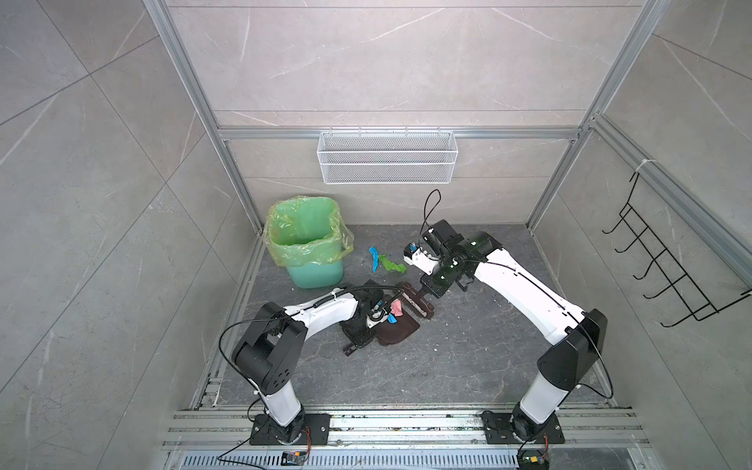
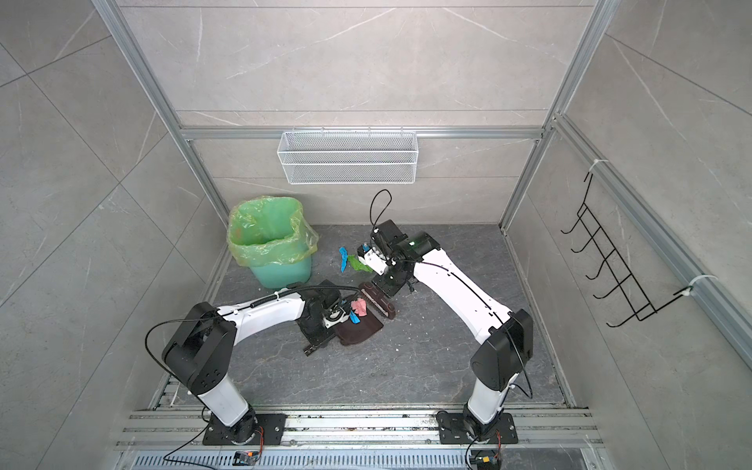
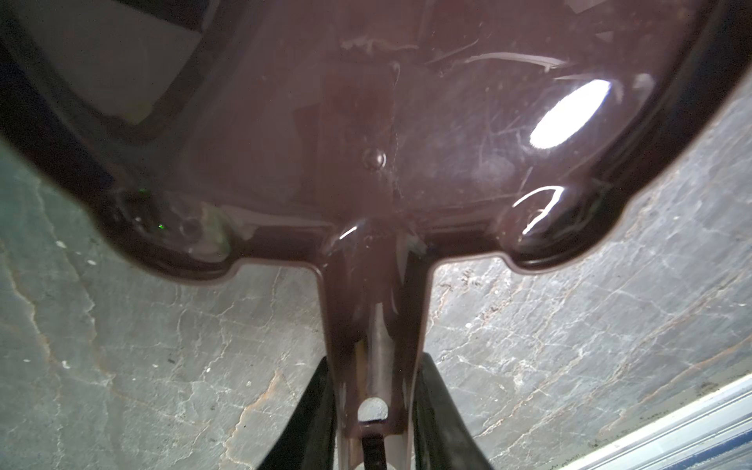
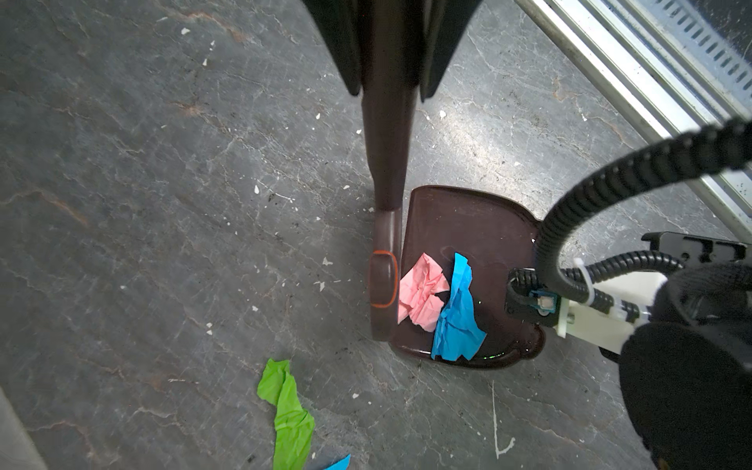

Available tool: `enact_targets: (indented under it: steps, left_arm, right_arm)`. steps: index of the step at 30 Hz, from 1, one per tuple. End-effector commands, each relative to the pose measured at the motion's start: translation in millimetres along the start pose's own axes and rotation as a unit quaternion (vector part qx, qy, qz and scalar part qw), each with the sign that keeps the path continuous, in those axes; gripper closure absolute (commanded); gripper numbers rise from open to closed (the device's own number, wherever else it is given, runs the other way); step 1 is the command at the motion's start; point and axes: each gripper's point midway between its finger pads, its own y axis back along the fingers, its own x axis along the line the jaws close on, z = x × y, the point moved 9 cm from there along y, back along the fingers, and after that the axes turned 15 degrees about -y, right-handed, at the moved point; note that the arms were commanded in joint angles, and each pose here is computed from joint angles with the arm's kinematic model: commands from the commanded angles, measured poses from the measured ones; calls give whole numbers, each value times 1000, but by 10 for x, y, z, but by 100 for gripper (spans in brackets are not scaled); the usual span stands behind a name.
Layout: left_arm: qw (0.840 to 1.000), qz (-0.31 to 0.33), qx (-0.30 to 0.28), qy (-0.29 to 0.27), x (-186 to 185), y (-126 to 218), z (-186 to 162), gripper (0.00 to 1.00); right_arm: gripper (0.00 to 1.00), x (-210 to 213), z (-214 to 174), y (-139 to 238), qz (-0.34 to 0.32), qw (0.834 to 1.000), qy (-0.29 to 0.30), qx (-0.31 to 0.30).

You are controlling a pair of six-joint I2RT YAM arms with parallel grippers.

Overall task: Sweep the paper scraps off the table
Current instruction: 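Sweep the pink scrap with the broom into the dustpan held by the left gripper, then lift the dustpan with the left gripper and carry it over the green bin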

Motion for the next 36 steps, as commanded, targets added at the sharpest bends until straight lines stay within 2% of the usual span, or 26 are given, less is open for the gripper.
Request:
enact_targets:
  steps: [1,4,9,16,22,27,36]
  left_arm:
    - [1000,-6,0,1,-49,51,-33,100]
    - [1000,-6,1,3,-53,54,-45,100]
    - [1000,-3,1,6,-47,62,-44,100]
    - [1000,4,-2,7,-28,110,-22,100]
    - [1000,24,-10,10,2,198,-7,100]
    - [999,39,-29,11,21,347,26,100]
    - [996,67,-61,20,36,685,38,100]
  right_arm:
    - [100,-17,29,112,-20,999,-14,-31]
    - [100,-25,65,103,-30,999,-14,-33]
    - [100,43,55,-75,-27,1000,-6,5]
    - [100,262,-21,-178,13,999,27,30]
    - [100,264,-46,58,16,999,35,-32]
    - [100,126,-74,156,-47,995,20,-91]
    - [100,-372,-168,340,-90,980,-89,-156]
